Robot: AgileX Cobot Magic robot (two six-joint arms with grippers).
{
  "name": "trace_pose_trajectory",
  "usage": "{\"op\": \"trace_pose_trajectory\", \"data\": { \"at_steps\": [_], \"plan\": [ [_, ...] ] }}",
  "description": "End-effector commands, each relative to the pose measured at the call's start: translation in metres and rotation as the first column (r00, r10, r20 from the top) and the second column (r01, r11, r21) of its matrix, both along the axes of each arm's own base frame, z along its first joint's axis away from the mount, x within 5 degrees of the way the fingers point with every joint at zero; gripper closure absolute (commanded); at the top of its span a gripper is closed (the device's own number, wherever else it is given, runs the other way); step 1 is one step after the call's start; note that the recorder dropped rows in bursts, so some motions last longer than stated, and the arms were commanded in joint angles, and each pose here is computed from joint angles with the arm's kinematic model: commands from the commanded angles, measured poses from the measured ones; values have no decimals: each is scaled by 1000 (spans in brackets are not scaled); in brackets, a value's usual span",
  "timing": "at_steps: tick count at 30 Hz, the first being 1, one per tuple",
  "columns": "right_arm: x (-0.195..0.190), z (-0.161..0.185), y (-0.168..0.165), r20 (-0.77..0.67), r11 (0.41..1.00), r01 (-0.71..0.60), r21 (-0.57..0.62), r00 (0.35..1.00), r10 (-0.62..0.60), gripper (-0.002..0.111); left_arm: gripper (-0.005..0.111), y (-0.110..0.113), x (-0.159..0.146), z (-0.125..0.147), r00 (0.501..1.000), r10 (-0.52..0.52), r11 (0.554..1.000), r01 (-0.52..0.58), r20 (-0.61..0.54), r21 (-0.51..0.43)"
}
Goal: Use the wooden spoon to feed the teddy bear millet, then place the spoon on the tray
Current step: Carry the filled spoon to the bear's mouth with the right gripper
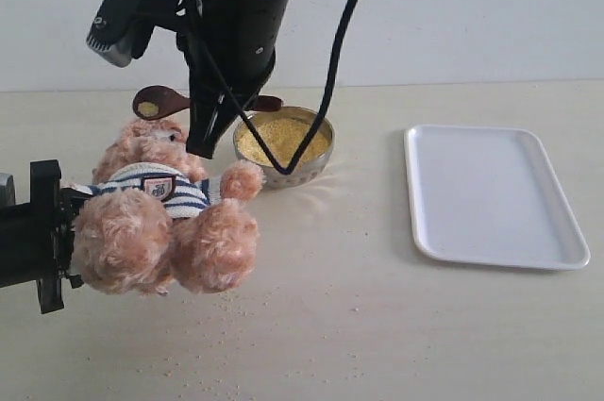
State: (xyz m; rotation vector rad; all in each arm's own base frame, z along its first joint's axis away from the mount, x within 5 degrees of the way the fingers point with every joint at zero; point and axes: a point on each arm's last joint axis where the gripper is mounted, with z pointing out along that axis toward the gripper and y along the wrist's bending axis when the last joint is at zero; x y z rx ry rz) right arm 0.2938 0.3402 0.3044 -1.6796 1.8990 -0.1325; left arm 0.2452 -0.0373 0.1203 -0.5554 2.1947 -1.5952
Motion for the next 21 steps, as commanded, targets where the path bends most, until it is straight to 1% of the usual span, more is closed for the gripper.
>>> {"op": "trace_pose_trajectory", "data": {
  "at_steps": [1,6,7,10,14,21],
  "plan": [
    [-5,0,7,72,996,-55,-69,996,60,109,102,-2,1,6,999,-11,1000,11,36,-23],
    [-5,-5,11,135,989,-59,-135,988,77,109,102,-2,1,6,999,-11,1000,11,36,-23],
    [-5,-9,12,154,984,-44,-173,985,71,109,102,-2,1,6,999,-11,1000,11,36,-23],
    [-5,-16,15,163,974,-39,-224,984,77,109,102,-2,1,6,999,-10,1000,11,35,-23],
    [-7,-12,19,225,980,-7,-196,973,52,109,102,-2,1,6,1000,-9,1000,9,29,-27],
    [-8,-13,19,217,981,16,-195,976,27,109,102,-2,1,6,1000,-7,1000,7,30,-27]
  ]
}}
